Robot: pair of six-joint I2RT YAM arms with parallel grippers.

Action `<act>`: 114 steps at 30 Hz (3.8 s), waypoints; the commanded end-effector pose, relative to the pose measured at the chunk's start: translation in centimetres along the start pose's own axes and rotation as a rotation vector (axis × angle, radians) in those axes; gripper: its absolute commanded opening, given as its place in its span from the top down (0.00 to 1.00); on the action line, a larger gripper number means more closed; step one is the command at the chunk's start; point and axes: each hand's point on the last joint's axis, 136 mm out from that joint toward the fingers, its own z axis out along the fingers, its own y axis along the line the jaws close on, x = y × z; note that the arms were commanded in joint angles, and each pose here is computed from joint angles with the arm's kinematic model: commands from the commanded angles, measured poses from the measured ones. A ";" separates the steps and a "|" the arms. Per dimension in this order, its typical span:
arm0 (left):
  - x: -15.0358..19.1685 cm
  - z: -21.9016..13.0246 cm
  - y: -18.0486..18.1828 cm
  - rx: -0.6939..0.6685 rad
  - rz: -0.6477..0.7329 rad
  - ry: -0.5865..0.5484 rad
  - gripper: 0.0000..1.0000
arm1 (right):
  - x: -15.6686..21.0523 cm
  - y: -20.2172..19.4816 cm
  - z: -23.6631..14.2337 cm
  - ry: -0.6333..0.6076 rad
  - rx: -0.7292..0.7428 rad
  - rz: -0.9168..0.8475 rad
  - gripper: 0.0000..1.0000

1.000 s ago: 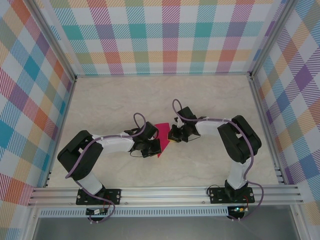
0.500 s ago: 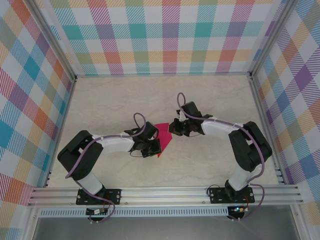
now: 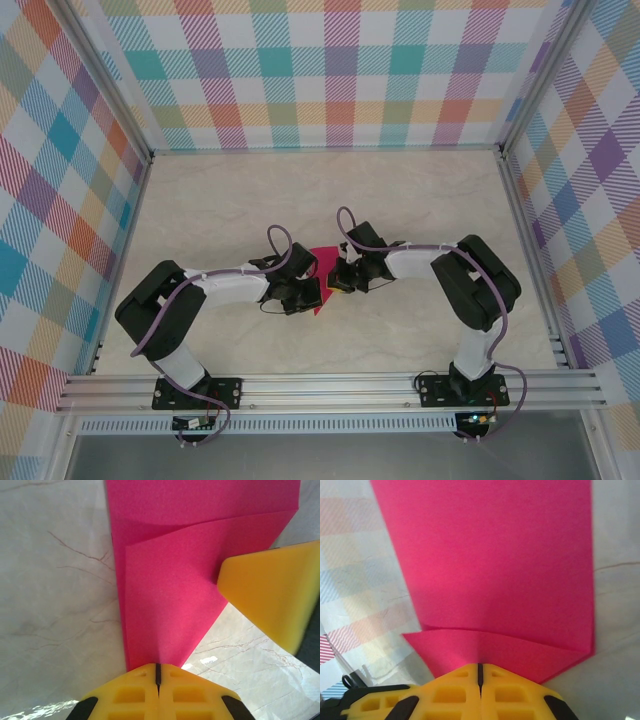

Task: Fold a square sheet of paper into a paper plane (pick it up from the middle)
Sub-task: Third fold the triangle at the center of the table.

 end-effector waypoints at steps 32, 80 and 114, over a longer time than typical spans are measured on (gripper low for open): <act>1.5 1.5 1.7 -0.016 0.020 0.046 0.96 | 0.9 -3.7 1.2 0.033 0.119 0.090 0.95; -1.4 -0.6 -1.1 0.002 0.139 -0.054 0.97 | 0.9 -4.1 1.5 0.043 0.143 0.118 0.95; 2.5 -0.1 3.9 -0.111 0.130 0.077 1.00 | 3.4 -0.7 1.1 0.066 0.105 0.046 0.97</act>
